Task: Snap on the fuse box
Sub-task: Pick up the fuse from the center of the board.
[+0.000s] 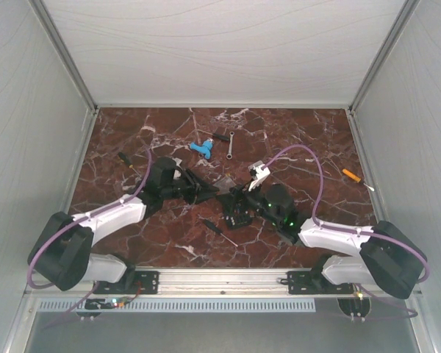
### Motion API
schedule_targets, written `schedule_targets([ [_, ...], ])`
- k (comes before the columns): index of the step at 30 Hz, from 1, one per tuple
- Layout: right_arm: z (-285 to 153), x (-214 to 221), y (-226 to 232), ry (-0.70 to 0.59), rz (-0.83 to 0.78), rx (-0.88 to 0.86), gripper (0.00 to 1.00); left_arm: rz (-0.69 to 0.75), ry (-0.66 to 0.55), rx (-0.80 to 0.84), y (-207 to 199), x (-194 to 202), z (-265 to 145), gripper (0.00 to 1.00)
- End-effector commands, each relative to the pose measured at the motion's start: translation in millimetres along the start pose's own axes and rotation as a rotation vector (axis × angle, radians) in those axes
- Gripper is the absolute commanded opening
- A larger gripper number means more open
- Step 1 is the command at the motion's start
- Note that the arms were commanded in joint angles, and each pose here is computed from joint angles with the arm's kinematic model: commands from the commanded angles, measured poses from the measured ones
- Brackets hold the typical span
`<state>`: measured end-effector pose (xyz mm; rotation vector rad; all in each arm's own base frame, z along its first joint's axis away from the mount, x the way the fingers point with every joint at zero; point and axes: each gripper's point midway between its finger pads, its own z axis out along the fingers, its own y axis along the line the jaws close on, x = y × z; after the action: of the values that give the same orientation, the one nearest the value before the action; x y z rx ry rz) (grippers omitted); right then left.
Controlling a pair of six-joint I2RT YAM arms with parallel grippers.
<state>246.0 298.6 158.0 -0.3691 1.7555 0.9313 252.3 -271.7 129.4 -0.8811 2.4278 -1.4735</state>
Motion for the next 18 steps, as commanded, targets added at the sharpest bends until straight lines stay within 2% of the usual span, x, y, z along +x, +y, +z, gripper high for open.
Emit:
schedule_targets([
  [1,1.2,-35.5,6.7,-0.167,0.006,0.003,0.6,-0.027,0.059,0.168,-46.0,18.5,-7.7,0.21],
  [7,-0.6,-38.5,5.7,-0.202,0.001,0.023,0.5,-0.034,0.079,0.19,-52.9,28.6,-7.5,0.21],
  [18,-1.0,-35.6,2.3,-0.208,0.004,0.038,0.21,-0.051,0.097,0.205,-56.7,36.1,-6.5,0.21],
])
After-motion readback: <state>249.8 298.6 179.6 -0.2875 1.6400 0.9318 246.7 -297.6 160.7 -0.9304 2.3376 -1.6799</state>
